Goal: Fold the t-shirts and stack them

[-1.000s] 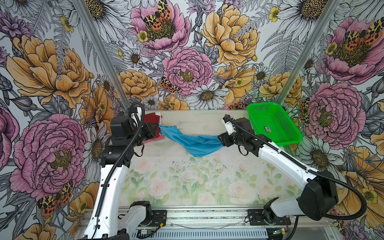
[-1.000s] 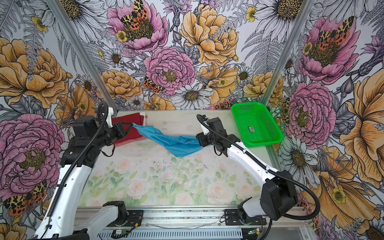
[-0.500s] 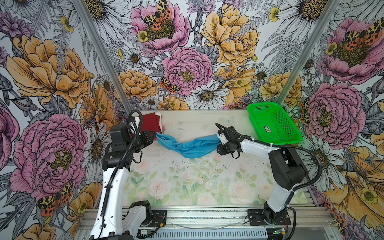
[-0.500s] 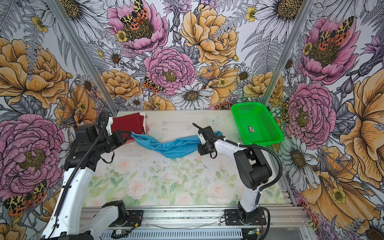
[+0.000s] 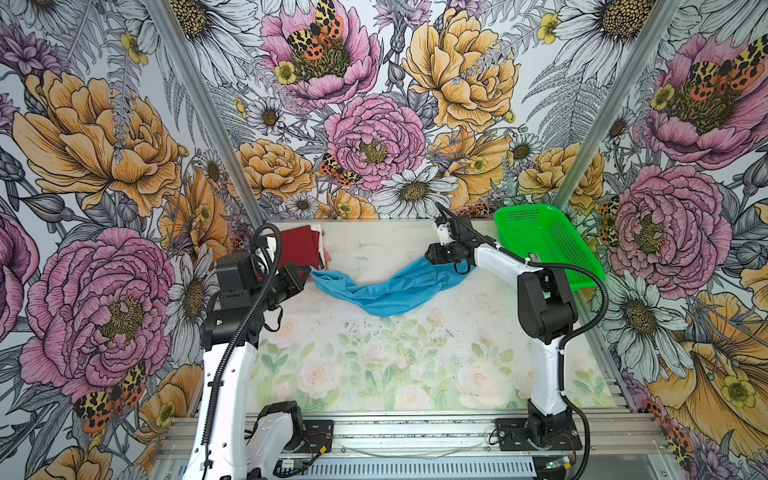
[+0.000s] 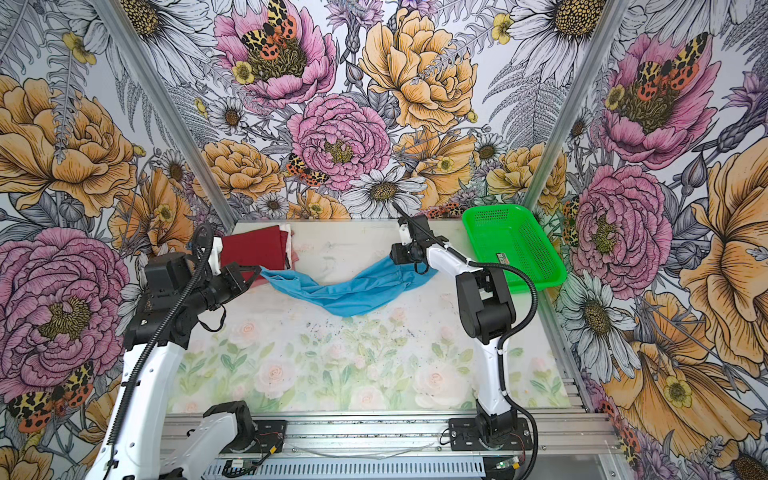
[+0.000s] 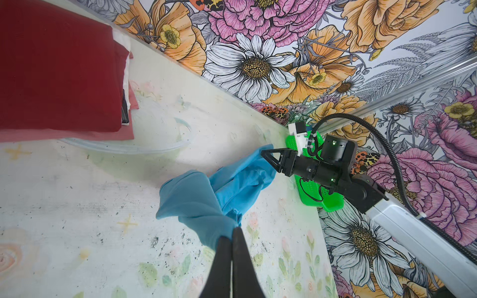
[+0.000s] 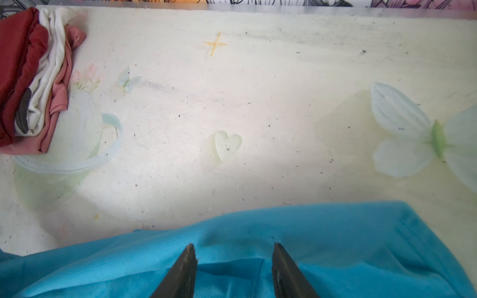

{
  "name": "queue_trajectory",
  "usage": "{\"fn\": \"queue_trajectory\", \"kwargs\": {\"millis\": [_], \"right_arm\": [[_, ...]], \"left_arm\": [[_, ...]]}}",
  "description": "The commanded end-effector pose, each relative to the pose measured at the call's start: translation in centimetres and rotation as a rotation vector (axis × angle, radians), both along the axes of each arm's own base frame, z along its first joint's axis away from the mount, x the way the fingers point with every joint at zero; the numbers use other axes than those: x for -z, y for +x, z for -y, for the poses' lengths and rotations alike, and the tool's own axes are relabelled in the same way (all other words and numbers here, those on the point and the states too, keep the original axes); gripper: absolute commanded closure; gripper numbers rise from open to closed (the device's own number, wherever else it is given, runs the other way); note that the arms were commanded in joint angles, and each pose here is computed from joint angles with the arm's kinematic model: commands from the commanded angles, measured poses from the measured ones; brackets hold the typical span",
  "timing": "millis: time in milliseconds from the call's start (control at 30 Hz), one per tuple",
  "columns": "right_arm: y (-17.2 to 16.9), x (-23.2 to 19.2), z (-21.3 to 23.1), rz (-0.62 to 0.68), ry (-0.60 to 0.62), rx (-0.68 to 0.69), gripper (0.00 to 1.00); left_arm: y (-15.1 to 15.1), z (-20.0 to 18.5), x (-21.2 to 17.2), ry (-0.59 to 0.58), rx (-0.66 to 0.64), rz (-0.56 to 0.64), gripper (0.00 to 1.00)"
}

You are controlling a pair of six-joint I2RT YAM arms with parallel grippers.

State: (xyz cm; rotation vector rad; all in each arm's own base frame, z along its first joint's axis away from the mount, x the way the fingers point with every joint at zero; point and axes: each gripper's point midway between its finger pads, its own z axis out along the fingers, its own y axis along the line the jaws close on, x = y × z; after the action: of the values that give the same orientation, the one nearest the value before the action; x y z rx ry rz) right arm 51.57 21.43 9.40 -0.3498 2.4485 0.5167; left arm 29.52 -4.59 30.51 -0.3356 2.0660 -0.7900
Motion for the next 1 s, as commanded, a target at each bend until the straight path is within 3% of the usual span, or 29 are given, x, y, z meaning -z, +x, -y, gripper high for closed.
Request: {"fn": "queue_trajectory", "kwargs": {"millis": [0, 233, 667, 833, 967], "right_arm": [[-2.0, -0.7, -0.3, -0.021, 0.003, -0.034, 0.5], [-6.5, 2.1, 0.9, -0.109, -0.013, -0.048, 0.5], [-5.4, 2.7, -1.2, -0.096, 0.076, -0.122, 0.51], [-5.1, 3.2, -1.6, -0.112, 0.091, -0.126, 0.57], [-5.2, 3.4, -1.3, -0.117, 0.093, -0.122, 0.7]], "left_arm": [[-0.5, 0.0, -0.1, 0.009, 0.013, 0.009, 1.0], [0.1, -0.2, 0.7, 0.01, 0.018, -0.016, 1.0], [-0.7, -0.1, 1.3, 0.01, 0.011, -0.017, 1.0], [-0.7, -0.1, 1.3, 0.012, 0.011, -0.017, 1.0], [-0.6, -0.2, 1.3, 0.017, 0.008, -0.016, 1.0]]}}
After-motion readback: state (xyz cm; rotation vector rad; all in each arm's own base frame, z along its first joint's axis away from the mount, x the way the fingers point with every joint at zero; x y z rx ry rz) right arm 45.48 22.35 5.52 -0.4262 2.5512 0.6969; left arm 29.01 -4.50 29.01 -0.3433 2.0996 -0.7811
